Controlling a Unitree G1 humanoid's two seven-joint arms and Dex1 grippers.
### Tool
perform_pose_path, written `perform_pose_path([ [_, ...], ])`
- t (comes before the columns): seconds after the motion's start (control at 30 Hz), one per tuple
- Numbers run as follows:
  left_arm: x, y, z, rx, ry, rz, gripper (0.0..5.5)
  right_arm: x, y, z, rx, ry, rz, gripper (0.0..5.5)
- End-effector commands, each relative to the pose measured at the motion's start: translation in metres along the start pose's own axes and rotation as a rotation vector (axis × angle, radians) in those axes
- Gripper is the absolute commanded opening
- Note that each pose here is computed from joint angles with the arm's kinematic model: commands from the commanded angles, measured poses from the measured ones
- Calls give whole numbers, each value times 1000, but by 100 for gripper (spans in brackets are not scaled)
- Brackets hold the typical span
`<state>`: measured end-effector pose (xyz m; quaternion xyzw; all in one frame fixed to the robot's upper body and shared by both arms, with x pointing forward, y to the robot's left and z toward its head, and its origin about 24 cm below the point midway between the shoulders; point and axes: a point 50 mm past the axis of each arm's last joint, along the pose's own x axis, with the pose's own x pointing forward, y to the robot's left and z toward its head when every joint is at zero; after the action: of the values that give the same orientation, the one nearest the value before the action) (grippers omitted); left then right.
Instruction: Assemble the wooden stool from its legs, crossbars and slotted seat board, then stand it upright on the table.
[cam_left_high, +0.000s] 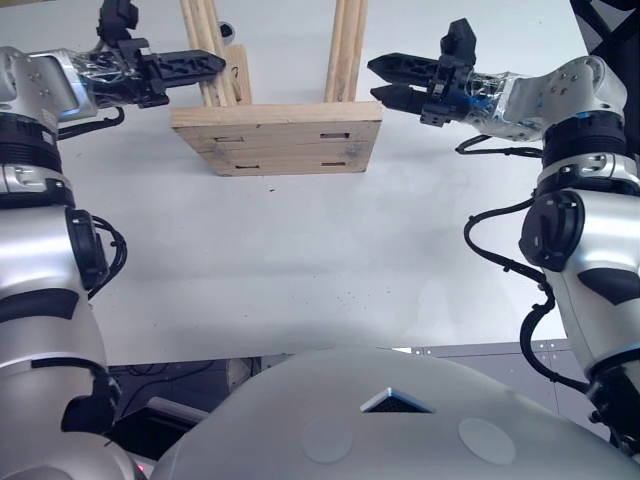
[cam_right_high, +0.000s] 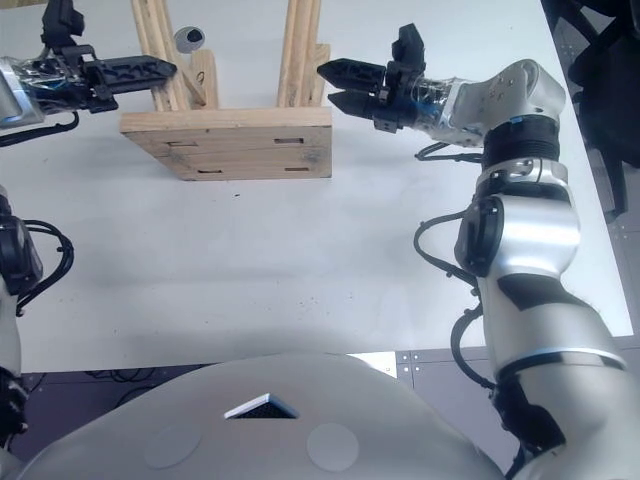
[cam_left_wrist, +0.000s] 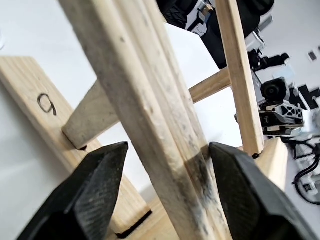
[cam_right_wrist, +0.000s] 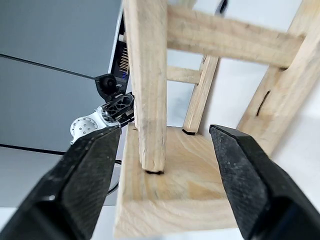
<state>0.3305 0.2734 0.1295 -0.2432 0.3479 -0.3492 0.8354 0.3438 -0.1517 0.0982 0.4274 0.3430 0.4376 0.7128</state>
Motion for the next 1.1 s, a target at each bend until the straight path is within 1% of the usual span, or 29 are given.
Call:
perform_pose_path([
  [0.03,-4,12,-9,-75,28,103,292,-12,-12,-6,-195,-7,-111,325],
  [0.07,0,10,-10,-65,40,95,292,-12,-15,-9,-220,-5,-126,325],
  [0.1,3,10,-12,-58,54,88,313,-11,-17,-11,-233,-3,-132,329],
  [0.17,7,12,-15,-34,81,109,337,-8,-17,-15,-259,8,-136,329],
  [0.33,-4,14,-9,2,82,162,402,-4,-17,-20,-326,34,-147,329],
  [0.4,-10,15,-6,15,97,186,408,-4,-16,-23,-384,41,-143,329],
  [0.47,-17,19,-9,64,157,218,408,-4,-17,-25,-406,39,-142,329],
  [0.53,-25,19,-9,96,179,198,408,-5,-20,-26,-431,41,-158,329],
  [0.67,-32,9,8,95,64,89,408,-6,-24,-24,-488,27,-198,329],
  [0.73,-31,10,8,85,60,102,408,-6,-27,-24,-484,22,-203,329],
  [0.77,-32,13,6,91,76,124,431,-6,-28,-25,-485,25,-206,329],
  [0.83,-35,18,2,115,113,174,449,-4,-28,-27,-504,41,-207,329],
  [0.87,-37,20,2,132,121,188,449,-3,-28,-27,-511,42,-202,329],
  [0.93,-41,15,11,109,57,167,449,0,-25,-26,-536,30,-183,329],
  [1.03,-41,6,27,-23,-107,122,449,5,-18,-30,-626,20,-132,329],
  [1.1,-44,3,31,-109,-180,107,449,10,-13,-34,-719,38,-97,329],
])
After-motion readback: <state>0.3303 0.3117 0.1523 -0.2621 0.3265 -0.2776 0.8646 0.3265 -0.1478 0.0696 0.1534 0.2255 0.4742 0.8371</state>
